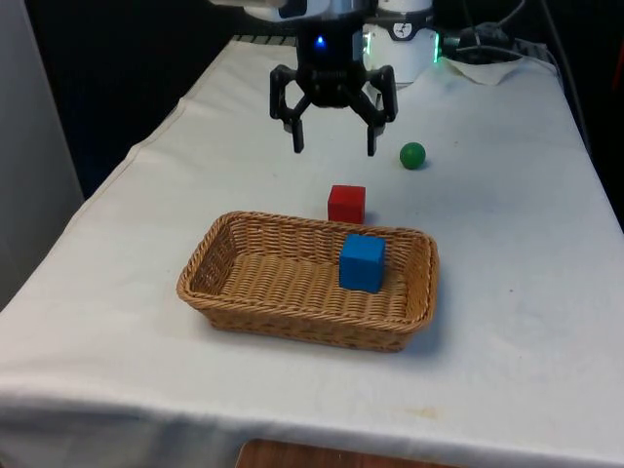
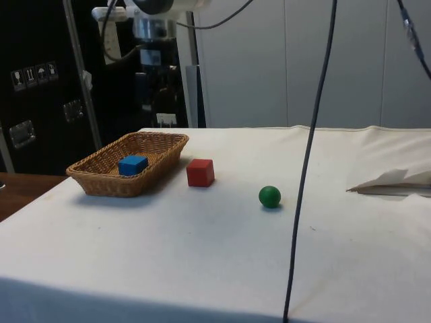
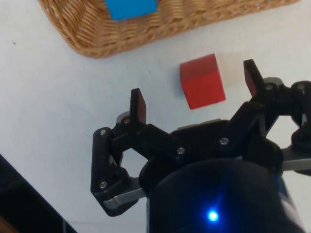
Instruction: Place all non-red objects into the basket.
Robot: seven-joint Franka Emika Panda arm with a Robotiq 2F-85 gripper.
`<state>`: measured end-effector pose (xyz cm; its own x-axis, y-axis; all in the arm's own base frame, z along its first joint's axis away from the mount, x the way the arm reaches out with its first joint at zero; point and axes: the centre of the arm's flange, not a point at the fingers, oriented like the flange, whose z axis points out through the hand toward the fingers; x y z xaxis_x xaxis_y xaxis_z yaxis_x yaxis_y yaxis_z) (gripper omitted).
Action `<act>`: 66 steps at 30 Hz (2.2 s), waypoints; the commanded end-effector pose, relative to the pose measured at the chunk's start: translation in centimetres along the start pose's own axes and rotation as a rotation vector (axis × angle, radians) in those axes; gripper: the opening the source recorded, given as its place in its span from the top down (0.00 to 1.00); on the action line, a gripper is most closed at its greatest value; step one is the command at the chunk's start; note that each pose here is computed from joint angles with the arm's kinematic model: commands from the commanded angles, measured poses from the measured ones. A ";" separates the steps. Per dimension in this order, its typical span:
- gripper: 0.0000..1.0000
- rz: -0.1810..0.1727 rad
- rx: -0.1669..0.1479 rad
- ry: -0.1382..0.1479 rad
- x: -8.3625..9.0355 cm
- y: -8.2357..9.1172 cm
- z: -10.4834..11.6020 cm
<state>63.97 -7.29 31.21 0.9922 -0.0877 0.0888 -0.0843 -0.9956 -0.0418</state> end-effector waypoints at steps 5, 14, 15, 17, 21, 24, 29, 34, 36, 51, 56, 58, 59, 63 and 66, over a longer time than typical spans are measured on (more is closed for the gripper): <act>0.00 -0.004 -0.012 -0.004 -1.5 0.5 -0.5; 0.00 -0.016 -0.022 -0.021 -4.1 1.0 -1.5; 0.00 -0.016 -0.022 -0.023 -4.4 1.1 -1.5; 0.00 -0.018 -0.023 -0.027 -4.9 1.2 -1.7; 0.00 -0.025 -0.024 -0.033 -6.0 1.3 -2.2; 0.00 -0.027 -0.023 -0.036 -6.8 1.4 -2.7; 0.00 -0.034 -0.017 -0.037 -8.2 0.8 -3.9; 0.00 -0.040 -0.013 -0.039 -9.6 -0.1 -4.4; 0.00 -0.041 -0.011 -0.040 -10.0 -0.5 -4.5; 0.00 -0.060 -0.005 -0.058 -13.8 -3.0 -4.8; 0.00 -0.067 -0.005 -0.064 -14.8 -3.7 -4.9; 0.00 -0.071 -0.005 -0.068 -15.6 -4.1 -4.8; 0.00 -0.073 -0.005 -0.070 -15.9 -4.3 -4.9; 0.00 -0.077 -0.006 -0.073 -16.6 -4.8 -4.9; 0.00 -0.083 -0.008 -0.077 -17.7 -5.5 -4.8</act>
<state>46.61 -0.69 34.73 1.0000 -0.0003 0.0081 0.0000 -0.9992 -0.0401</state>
